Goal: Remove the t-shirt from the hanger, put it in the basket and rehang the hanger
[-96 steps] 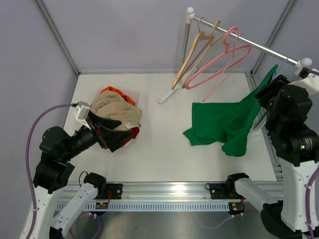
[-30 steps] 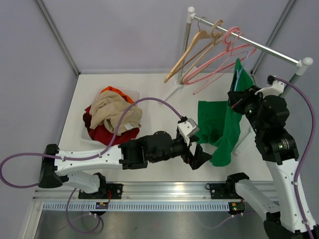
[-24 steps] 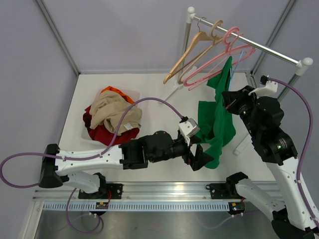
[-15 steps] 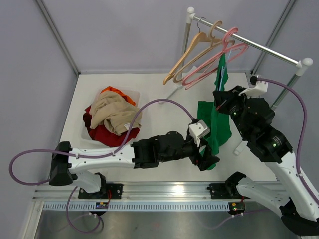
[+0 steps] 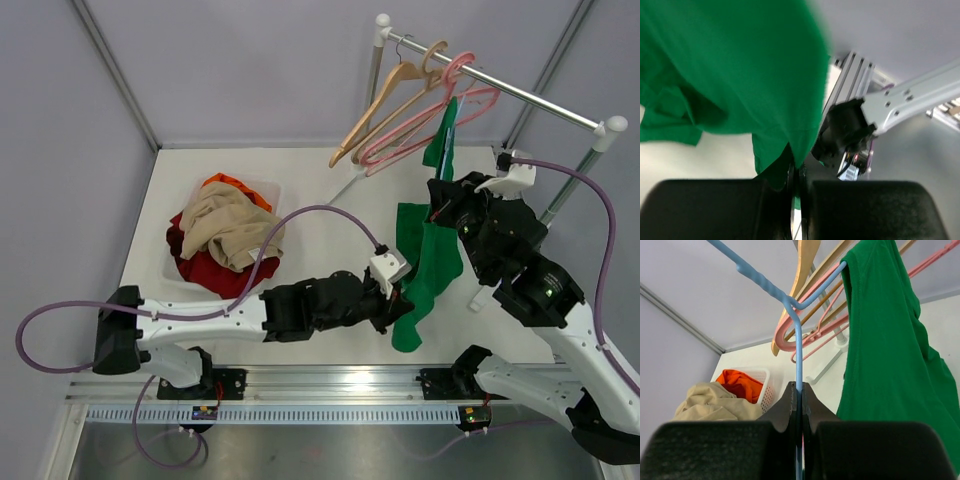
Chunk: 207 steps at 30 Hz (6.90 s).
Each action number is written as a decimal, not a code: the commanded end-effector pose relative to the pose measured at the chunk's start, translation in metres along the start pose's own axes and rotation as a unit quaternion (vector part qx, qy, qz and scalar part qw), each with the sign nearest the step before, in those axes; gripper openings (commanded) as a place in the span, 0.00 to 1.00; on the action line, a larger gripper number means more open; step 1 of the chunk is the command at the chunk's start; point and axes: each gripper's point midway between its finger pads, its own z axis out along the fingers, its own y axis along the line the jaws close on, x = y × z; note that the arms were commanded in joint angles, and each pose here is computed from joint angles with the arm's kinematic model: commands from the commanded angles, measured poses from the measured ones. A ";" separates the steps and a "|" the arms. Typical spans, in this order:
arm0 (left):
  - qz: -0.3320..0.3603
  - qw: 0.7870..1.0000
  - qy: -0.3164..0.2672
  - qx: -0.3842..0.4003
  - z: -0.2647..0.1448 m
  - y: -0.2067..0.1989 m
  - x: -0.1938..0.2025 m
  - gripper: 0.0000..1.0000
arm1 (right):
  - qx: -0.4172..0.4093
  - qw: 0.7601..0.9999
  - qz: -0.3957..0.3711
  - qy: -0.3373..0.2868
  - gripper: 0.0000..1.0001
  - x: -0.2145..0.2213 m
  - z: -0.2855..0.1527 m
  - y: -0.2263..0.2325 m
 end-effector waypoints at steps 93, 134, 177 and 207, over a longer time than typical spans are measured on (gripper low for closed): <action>-0.071 0.789 -0.123 -0.598 -0.335 0.380 -0.103 0.00 | -0.085 0.995 0.058 0.019 0.00 -0.024 -0.146 -0.055; -0.065 0.876 -0.255 -0.404 -0.363 0.187 -0.103 0.99 | 0.219 0.963 -0.135 -0.077 0.00 -0.070 0.048 -0.101; 0.001 0.972 -0.217 -0.085 -0.305 0.082 -0.132 0.99 | 0.244 0.967 -0.039 -0.055 0.00 -0.011 0.128 -0.153; -0.033 0.964 -0.229 -0.135 -0.291 0.122 -0.116 0.99 | 0.000 0.991 0.074 -0.112 1.00 -0.040 -0.061 -0.071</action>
